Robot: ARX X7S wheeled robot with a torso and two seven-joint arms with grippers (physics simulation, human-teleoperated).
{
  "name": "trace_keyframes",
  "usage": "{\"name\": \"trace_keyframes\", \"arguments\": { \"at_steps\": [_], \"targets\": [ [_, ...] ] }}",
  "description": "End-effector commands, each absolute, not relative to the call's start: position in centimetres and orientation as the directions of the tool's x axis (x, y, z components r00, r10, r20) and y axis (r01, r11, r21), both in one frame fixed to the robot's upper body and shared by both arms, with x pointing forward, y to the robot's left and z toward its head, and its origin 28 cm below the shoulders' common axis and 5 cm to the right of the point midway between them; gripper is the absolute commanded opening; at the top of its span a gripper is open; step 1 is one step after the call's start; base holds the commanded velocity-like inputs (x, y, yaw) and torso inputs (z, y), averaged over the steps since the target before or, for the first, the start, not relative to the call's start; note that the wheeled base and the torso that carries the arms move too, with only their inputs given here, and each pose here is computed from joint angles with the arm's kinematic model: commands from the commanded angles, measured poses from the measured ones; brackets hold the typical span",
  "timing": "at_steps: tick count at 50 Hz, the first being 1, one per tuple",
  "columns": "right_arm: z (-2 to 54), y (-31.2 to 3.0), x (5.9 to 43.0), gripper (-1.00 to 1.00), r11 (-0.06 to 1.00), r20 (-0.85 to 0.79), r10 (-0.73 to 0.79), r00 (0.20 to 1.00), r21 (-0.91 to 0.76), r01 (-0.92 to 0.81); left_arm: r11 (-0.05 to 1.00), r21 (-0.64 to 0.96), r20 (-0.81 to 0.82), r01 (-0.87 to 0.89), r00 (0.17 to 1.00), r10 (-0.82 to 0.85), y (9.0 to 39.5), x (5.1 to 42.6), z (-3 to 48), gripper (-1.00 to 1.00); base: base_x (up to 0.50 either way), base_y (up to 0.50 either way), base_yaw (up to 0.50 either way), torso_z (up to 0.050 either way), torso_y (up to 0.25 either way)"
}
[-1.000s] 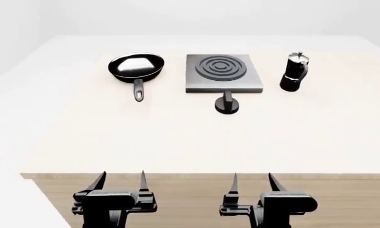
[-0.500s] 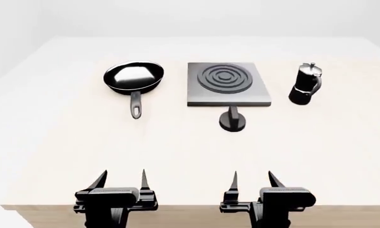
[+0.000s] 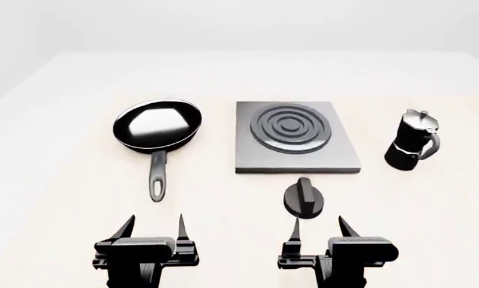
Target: Turn on the stove and put the frying pan on it.
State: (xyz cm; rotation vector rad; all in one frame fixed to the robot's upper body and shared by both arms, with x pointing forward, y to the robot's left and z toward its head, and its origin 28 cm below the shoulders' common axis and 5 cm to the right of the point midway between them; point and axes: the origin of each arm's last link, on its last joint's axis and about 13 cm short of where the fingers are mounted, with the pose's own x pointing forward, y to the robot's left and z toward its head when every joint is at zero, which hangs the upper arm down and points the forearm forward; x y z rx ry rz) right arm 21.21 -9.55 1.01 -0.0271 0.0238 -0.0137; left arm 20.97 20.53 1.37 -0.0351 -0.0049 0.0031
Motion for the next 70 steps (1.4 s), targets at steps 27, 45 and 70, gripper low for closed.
{"name": "trace_keyframes", "arguments": {
  "at_steps": [27,45,70],
  "targets": [
    [1.2,-9.6,21.1,1.0,1.0,-0.025,-0.008,1.0,-0.002,0.008,0.999,-0.037,0.006,0.0,1.0,0.0,20.5,20.9,1.4,1.0,0.44,0.0,0.0,0.0,0.001],
    [4.7,-9.4,22.0,1.0,0.999,-0.208,-0.016,0.978,0.032,0.024,0.999,-0.044,0.0,-0.002,1.0,0.002,20.6,21.0,1.4,1.0,0.0,0.0,0.0,0.0,0.0],
    [6.7,-8.4,22.0,1.0,0.994,-0.444,-0.109,0.889,-0.059,0.092,0.999,-0.05,-0.003,-0.004,1.0,0.004,20.6,20.9,1.5,1.0,0.0,0.0,0.0,0.0,0.0]
  ]
}}
